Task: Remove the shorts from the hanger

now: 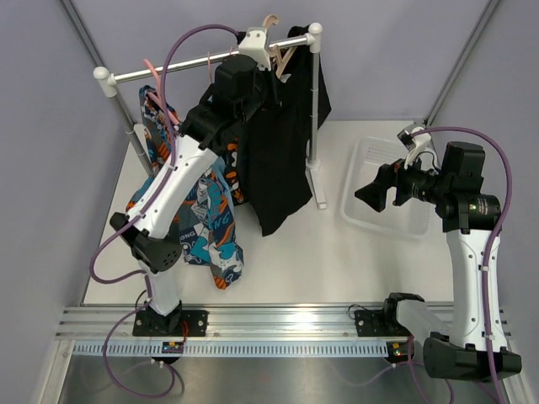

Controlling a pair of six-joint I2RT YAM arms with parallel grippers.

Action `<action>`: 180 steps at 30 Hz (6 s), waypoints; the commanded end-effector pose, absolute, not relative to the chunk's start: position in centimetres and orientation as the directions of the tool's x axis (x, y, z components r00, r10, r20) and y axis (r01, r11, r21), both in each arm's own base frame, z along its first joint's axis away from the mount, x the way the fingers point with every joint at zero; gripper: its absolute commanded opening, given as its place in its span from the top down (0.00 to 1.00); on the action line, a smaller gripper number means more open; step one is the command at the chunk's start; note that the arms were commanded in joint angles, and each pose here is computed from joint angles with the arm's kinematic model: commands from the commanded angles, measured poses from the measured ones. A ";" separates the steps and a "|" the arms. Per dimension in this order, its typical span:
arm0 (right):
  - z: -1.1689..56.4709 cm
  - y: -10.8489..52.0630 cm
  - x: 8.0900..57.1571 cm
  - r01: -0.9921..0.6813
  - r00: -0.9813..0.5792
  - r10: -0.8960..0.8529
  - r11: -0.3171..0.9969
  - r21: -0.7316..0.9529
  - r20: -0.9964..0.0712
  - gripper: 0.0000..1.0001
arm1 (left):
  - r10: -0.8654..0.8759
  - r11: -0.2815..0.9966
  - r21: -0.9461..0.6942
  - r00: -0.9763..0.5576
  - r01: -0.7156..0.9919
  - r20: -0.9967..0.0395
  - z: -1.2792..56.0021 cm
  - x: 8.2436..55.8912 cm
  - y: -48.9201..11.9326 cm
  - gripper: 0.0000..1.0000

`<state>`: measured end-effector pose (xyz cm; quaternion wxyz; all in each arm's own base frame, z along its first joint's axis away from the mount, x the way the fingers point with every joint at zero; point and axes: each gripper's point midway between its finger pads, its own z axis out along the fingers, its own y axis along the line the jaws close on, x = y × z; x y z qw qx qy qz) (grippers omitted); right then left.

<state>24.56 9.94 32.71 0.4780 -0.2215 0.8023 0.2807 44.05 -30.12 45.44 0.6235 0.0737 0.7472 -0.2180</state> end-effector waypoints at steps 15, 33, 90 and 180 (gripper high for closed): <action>33.6 14.0 27.8 -0.539 -0.633 0.037 0.696 0.474 -0.773 0.07 | -0.120 0.784 -0.252 -0.260 0.567 -0.958 43.2 31.8 -26.5 1.00; 39.2 27.9 30.2 -0.384 -0.698 0.288 0.623 0.681 -0.656 0.22 | -0.201 0.619 -0.438 -0.407 0.652 -0.891 38.3 22.8 -25.9 1.00; 43.2 10.5 45.0 -0.357 -0.306 0.423 0.780 0.514 -0.853 1.00 | -0.105 0.464 -0.368 -0.363 0.806 -0.926 40.0 18.1 -26.1 1.00; 43.7 3.1 40.7 -0.473 -0.242 0.251 0.813 0.340 -0.937 1.00 | -0.140 0.797 -0.315 -0.351 0.515 -0.926 38.0 24.6 -22.0 1.00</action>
